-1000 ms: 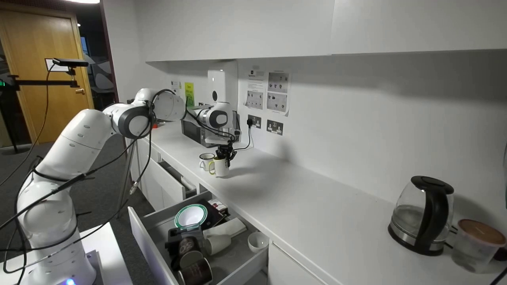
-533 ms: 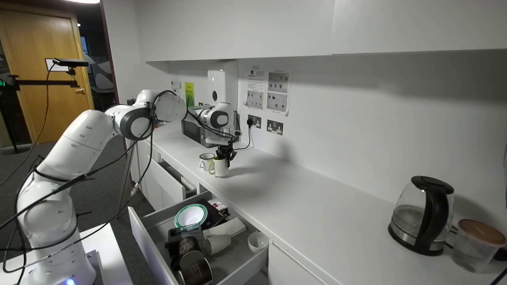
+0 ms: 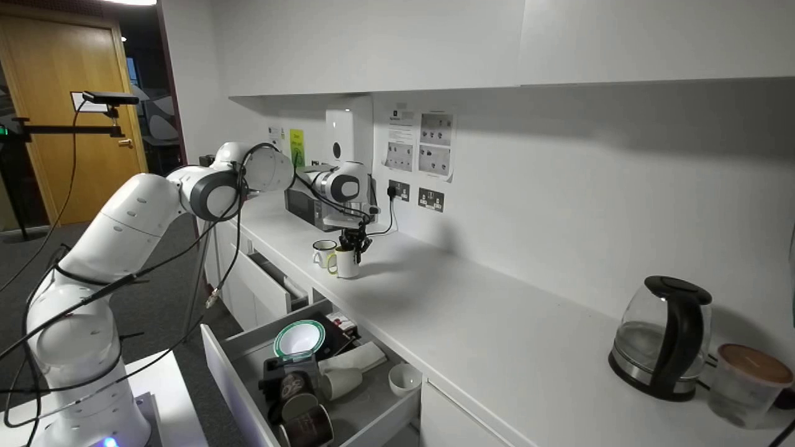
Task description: Open the drawer on the right, take three mugs out of the drawer and place them on the countertop
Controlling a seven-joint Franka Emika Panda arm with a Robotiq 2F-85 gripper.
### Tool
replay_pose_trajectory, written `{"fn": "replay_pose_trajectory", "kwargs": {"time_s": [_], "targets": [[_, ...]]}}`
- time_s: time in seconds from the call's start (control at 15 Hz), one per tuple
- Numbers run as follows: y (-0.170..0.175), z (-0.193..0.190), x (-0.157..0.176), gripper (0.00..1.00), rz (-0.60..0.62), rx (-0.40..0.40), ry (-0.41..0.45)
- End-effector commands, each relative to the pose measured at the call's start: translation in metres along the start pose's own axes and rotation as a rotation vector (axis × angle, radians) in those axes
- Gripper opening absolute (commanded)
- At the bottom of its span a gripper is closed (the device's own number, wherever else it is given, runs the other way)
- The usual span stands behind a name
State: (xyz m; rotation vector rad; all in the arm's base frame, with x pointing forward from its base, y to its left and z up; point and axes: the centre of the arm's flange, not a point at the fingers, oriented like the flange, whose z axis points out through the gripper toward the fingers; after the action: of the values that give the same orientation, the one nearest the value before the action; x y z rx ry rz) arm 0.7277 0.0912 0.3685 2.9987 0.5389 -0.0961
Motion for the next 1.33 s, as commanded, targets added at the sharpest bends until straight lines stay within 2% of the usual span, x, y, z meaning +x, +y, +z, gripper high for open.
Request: {"fn": "replay_pose_trajectory", "kwargs": {"time_s": [0.0, 0.53, 0.93, 1.27], "targets": [[0.011, -0.016, 0.008, 0.40, -0.018, 0.031, -0.001], [0.019, -0.030, 0.006, 0.98, 0.009, 0.034, 0.006], [0.038, -0.065, -0.020, 1.00, 0.098, 0.055, 0.023], [0.052, -0.082, -0.055, 1.00, 0.327, 0.049, 0.062]]}}
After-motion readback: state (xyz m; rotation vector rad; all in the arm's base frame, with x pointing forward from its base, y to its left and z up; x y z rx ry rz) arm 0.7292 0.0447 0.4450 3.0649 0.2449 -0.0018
